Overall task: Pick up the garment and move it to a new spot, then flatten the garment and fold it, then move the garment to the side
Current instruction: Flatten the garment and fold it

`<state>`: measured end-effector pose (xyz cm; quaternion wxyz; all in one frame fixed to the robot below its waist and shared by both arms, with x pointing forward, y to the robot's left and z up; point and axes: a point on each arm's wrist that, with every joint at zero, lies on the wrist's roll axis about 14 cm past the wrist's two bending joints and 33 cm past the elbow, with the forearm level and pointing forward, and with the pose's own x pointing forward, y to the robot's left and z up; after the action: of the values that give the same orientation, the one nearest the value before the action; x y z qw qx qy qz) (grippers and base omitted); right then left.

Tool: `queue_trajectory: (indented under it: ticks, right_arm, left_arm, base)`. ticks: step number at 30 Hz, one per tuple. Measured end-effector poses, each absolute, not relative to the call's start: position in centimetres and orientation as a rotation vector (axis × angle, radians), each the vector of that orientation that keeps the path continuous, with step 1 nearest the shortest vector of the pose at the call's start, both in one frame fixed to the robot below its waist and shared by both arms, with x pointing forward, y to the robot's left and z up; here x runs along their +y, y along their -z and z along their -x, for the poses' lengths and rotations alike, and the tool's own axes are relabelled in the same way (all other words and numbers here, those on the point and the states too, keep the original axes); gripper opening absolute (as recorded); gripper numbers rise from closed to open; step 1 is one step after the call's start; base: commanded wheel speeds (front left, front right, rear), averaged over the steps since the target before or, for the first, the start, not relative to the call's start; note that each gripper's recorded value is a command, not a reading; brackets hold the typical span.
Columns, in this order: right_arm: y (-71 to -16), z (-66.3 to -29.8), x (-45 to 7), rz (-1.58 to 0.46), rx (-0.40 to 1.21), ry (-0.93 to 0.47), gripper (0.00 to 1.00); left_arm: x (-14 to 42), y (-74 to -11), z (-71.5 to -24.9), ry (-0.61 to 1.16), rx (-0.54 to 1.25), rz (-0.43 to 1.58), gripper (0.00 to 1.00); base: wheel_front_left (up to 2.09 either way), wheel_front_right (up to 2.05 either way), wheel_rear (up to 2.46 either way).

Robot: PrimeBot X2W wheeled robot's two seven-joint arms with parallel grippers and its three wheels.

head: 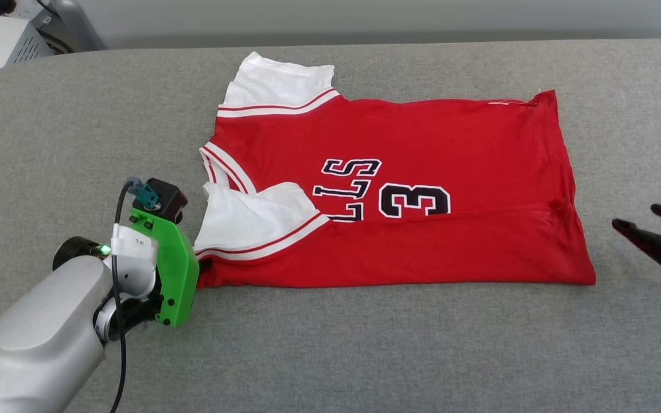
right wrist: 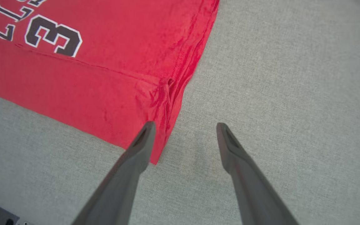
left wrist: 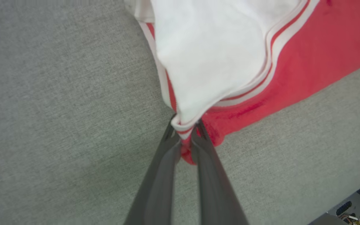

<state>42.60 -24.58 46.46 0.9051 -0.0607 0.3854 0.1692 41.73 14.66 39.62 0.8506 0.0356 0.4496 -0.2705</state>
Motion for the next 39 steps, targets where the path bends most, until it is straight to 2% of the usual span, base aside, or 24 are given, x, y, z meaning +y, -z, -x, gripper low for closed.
queue_trajectory:
  ticks: [6,11,17,18,19,30,39]
  right_arm:
    - [-42.3,-41.6,-23.6,0.05,0.952,-0.343,1.0]
    - [-38.4,-41.4,-22.1,-0.029,1.031,-0.329,1.0]
    - [-35.5,-40.9,-22.3,-0.026,1.091,-0.304,1.0]
    - [-35.5,-41.1,-22.2,-0.028,1.078,-0.304,0.44]
    - [-35.6,-41.3,-22.1,-0.029,1.059,-0.302,0.0]
    - [-40.9,-41.1,-21.6,-0.003,0.834,-0.361,0.0]
    - [-43.7,-37.2,-22.9,-0.004,0.772,-0.382,0.0]
  left_arm:
    - [14.2,-39.7,-41.9,0.577,0.929,-0.07,0.0]
    - [14.3,-39.0,-41.9,0.569,0.937,-0.067,0.0]
    - [14.9,-38.1,-41.6,0.546,0.954,-0.054,0.0]
    - [15.0,-38.0,-41.5,0.544,0.956,-0.055,0.0]
    - [15.0,-38.0,-41.4,0.543,0.958,-0.055,0.0]
    - [15.3,-40.5,-40.0,0.533,0.881,-0.04,0.0]
    - [14.9,-42.5,-35.6,0.578,0.864,-0.047,0.0]
  base:
    - [0.0,0.0,0.0]
    - [0.0,0.0,0.0]
    - [0.0,0.0,0.0]
    - [0.0,0.0,0.0]
    - [0.0,0.0,0.0]
    - [0.0,0.0,0.0]
    - [0.0,0.0,0.0]
